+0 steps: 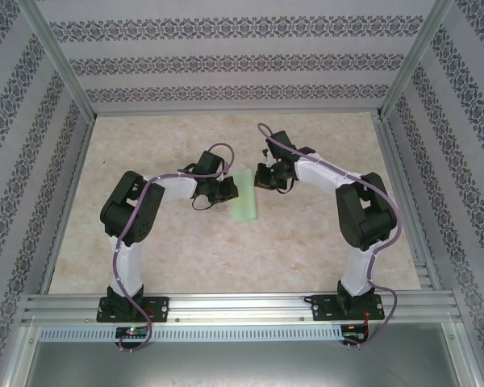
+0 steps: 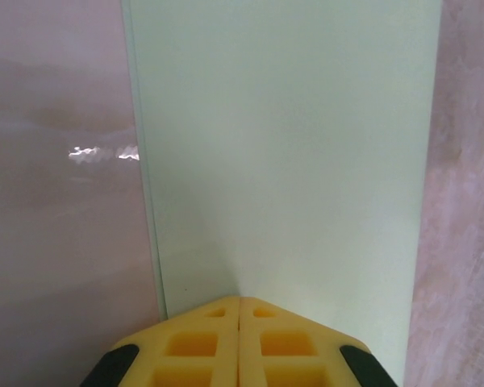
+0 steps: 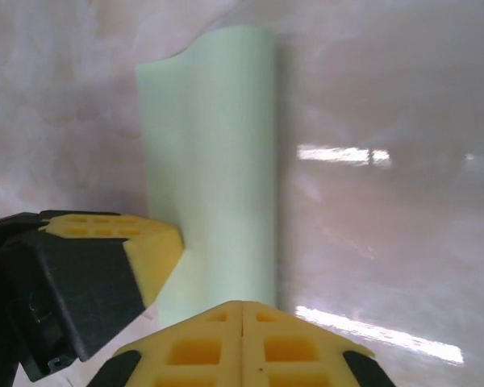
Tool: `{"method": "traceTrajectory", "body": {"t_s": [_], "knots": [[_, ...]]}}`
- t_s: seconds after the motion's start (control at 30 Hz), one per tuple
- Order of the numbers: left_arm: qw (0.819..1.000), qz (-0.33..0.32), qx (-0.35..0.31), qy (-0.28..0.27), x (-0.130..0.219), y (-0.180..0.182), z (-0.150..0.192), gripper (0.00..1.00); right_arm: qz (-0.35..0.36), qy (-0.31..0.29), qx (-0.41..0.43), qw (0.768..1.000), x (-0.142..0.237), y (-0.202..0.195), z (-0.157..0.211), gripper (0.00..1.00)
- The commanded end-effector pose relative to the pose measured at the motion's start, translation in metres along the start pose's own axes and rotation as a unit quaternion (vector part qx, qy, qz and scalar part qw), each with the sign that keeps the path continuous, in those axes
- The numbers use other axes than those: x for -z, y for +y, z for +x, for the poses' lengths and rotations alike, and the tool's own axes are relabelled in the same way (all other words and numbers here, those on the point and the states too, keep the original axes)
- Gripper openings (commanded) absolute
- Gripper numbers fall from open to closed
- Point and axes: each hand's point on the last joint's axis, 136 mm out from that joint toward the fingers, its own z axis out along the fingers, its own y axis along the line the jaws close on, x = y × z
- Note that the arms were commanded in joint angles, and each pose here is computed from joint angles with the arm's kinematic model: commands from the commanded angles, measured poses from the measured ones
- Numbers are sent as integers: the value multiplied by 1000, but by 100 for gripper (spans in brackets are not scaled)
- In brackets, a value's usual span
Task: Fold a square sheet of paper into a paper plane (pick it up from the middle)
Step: Hold the square sheet of paper at the center of the table, then fold the square sheet of paper in half at the center of the table.
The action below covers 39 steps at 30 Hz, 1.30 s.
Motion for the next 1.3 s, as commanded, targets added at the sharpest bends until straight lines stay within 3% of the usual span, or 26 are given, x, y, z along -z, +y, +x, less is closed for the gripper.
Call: {"method": "traceTrajectory", "body": {"t_s": [0.0, 0.6, 0.93, 1.27], "knots": [[990, -118, 46, 67, -21, 72, 47, 6, -38, 18, 12, 999, -14, 22, 0, 1], [988, -121, 62, 69, -22, 74, 49, 4, -44, 80, 19, 996, -52, 29, 21, 0], [985, -138, 70, 75, -20, 82, 54, 3, -16, 91, 0, 996, -64, 5, 24, 0], [977, -178, 75, 86, -15, 101, 64, 2, -39, 99, -20, 994, -62, -25, 37, 0]]}}
